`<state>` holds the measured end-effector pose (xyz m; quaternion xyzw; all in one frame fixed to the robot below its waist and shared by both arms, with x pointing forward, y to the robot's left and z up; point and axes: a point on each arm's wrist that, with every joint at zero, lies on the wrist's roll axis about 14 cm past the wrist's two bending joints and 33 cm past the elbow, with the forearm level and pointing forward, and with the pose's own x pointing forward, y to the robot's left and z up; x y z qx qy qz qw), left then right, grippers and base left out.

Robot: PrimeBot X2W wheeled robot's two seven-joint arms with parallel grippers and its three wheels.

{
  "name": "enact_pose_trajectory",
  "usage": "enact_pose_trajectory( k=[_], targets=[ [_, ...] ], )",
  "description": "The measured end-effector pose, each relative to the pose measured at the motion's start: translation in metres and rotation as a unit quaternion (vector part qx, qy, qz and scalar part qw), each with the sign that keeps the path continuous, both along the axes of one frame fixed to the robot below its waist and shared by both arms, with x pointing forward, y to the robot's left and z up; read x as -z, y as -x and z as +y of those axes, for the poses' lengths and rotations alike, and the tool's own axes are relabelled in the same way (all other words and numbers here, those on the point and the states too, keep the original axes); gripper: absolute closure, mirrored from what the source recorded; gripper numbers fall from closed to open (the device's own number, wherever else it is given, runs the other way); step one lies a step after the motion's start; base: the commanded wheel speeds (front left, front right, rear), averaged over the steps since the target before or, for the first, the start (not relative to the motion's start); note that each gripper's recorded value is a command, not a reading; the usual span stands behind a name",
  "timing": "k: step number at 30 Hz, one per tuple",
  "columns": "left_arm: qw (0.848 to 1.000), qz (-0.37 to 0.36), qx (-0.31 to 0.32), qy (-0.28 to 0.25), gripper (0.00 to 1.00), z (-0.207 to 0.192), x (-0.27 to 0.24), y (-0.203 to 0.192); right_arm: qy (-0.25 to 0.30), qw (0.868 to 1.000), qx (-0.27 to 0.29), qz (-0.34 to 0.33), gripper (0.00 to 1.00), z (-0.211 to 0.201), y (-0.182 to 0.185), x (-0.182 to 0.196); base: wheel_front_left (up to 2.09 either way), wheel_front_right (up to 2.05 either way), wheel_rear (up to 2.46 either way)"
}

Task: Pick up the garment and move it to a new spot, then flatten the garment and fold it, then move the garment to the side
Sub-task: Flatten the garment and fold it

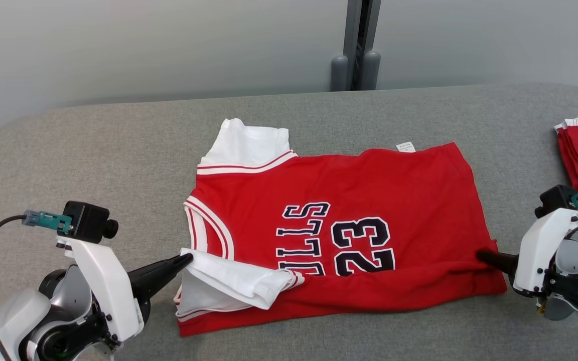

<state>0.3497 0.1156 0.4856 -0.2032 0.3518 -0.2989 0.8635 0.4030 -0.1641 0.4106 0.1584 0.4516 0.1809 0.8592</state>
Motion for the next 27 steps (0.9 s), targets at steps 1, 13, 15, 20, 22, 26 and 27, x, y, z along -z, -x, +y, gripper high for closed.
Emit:
enact_pose_trajectory(
  k=[1, 13, 15, 20, 22, 26, 27],
  targets=[
    [1.0, 0.0, -0.003, -0.003, 1.0, 0.001, 0.002, -0.002, -0.001, 1.0, 0.002, -0.003, 1.0, 0.001, -0.001, 0.0, 0.0, 0.0, 0.0],
    [0.999, 0.005, -0.026, -0.025, 1.0, 0.005, 0.023, -0.023, 0.002, 0.999, 0.022, -0.046, 1.0, 0.002, -0.021, 0.003, 0.0, 0.0, 0.0],
    [0.999, 0.005, -0.028, -0.024, 1.0, 0.004, 0.026, -0.026, 0.002, 0.999, 0.024, -0.048, 1.0, 0.002, -0.022, 0.004, 0.0, 0.0, 0.0],
    [0.999, 0.001, -0.035, -0.028, 1.0, 0.003, 0.031, -0.033, 0.001, 0.998, 0.023, -0.05, 1.0, 0.006, -0.025, 0.007, 0.0, 0.0, 0.0],
    [0.999, -0.003, -0.04, -0.027, 1.0, 0.003, 0.031, -0.037, 0.005, 0.998, 0.027, -0.052, 0.16, 0.004, -0.028, 0.009, 0.0, 0.0, 0.0],
    [0.996, -0.012, -0.081, -0.029, 0.0, 0.011, 0.036, -0.049, -0.003, 0.998, 0.032, -0.057, 0.0, 0.011, -0.032, 0.01, 0.0, 0.0, 0.0],
    [0.995, -0.019, -0.096, -0.026, 0.0, 0.013, 0.034, -0.054, -0.003, 0.998, 0.036, -0.061, 0.0, 0.009, -0.034, 0.01, 0.0, 0.0, 0.0]
  ],
)
